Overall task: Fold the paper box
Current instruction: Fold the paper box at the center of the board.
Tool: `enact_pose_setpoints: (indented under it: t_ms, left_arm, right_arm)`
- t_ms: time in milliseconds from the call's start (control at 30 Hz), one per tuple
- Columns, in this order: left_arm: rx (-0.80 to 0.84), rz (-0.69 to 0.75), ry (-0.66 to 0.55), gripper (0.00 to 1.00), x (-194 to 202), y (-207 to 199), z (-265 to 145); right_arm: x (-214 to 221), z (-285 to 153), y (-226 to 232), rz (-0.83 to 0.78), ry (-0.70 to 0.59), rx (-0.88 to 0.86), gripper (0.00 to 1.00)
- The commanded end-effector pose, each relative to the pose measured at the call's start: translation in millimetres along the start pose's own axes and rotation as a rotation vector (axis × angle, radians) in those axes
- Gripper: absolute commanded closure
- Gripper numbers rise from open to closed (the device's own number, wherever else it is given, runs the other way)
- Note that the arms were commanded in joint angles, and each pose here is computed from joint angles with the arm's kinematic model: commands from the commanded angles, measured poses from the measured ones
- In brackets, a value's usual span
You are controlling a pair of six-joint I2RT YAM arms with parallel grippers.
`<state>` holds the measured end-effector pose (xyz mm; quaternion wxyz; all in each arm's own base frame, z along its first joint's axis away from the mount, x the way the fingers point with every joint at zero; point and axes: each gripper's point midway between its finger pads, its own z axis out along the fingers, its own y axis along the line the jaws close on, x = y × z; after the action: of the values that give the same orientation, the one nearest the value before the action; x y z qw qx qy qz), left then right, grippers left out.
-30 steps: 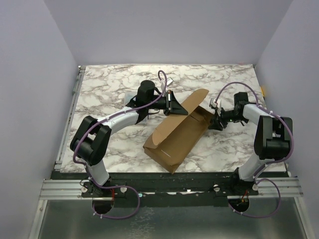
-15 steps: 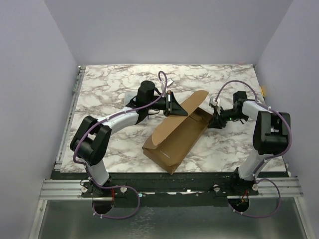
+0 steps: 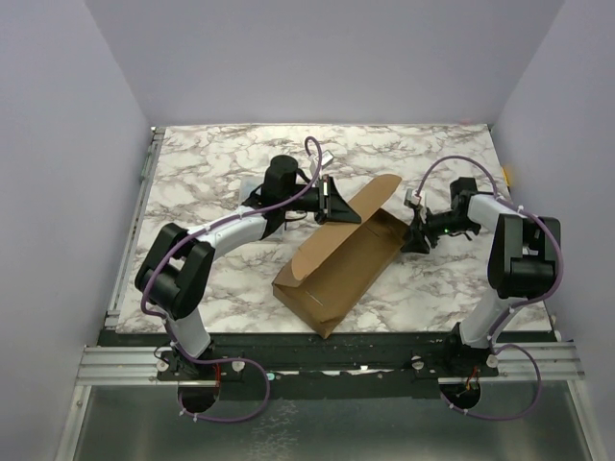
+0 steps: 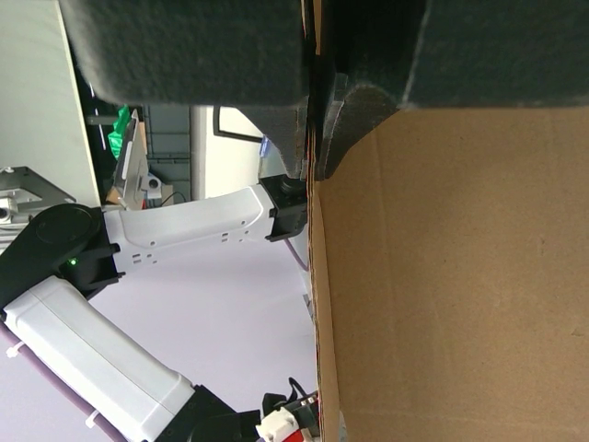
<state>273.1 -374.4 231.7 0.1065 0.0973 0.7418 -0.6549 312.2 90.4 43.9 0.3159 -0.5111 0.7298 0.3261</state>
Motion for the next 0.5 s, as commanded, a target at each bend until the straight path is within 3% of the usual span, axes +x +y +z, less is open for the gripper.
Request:
enact_pose_setpoints:
  t_ms: [0,467]
  left_arm:
    - [-0.005,0.004,0.015,1.0,0.9,6.7,-3.5]
    - [-0.088,0.009,-0.002,1.0,-5.5,27.6,-10.1]
  right_arm:
    - [-6.6,-6.6,10.0,0.017,-0.029,-0.004,0.5]
    - [-0.1,-20.7,17.6,-0.022,0.0,0.069,0.4]
